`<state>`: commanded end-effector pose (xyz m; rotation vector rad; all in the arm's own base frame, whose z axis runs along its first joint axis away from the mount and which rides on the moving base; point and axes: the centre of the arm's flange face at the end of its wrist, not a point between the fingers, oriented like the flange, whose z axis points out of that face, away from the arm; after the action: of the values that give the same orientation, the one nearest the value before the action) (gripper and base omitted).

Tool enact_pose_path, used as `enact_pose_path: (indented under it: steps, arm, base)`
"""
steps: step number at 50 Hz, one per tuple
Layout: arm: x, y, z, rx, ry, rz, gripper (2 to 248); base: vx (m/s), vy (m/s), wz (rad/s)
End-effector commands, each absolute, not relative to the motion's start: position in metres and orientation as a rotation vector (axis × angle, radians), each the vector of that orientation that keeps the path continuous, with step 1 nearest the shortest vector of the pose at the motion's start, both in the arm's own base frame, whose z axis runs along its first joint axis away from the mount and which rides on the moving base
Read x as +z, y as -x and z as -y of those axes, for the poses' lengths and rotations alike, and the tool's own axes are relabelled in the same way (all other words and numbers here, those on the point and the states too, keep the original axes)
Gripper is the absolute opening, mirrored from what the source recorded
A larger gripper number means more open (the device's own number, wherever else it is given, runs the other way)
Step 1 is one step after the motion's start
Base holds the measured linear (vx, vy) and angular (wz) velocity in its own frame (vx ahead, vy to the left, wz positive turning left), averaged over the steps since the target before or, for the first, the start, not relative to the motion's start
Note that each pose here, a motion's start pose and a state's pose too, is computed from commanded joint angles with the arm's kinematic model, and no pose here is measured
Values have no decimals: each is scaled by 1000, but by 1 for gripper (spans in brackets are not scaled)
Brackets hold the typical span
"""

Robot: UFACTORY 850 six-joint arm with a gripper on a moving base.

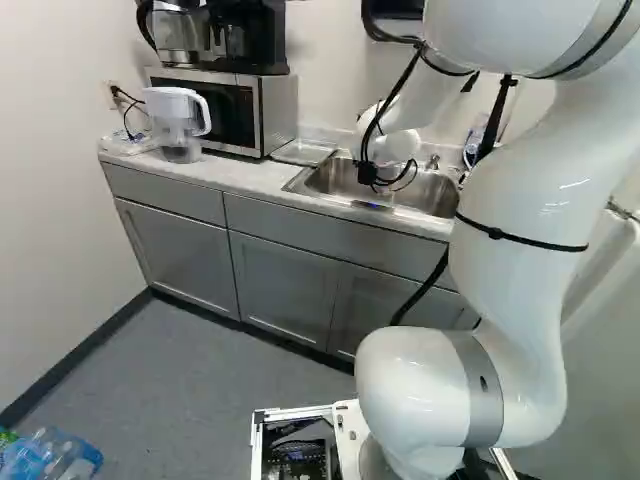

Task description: Rinse the cup and place it in the tray

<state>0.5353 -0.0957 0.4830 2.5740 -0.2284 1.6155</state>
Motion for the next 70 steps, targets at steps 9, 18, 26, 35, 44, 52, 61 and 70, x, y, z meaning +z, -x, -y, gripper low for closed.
enact_pose_path:
  steps: [9,18,26,35,44,52,61,70]
  arm:
    - [486,-522,98,1647,-2544,238,122]
    - [486,-512,101,1643,-2541,249,122]
    - [487,-507,105,1639,-2537,260,122]
    - [487,-505,110,1635,-2531,273,122]
    - [486,-505,116,1616,-2535,295,122]
    - [483,-504,122,1583,-2550,323,122]
    - [481,-504,129,1545,-2568,357,122]
    - [479,-503,136,1513,-2580,390,122]
  base:
    - [0,0,0]
    - [0,0,0]
    - [0,0,0]
    - [0,0,0]
    - [0,0,0]
    - [0,0,0]
    - [0,0,0]
    - [0,0,0]
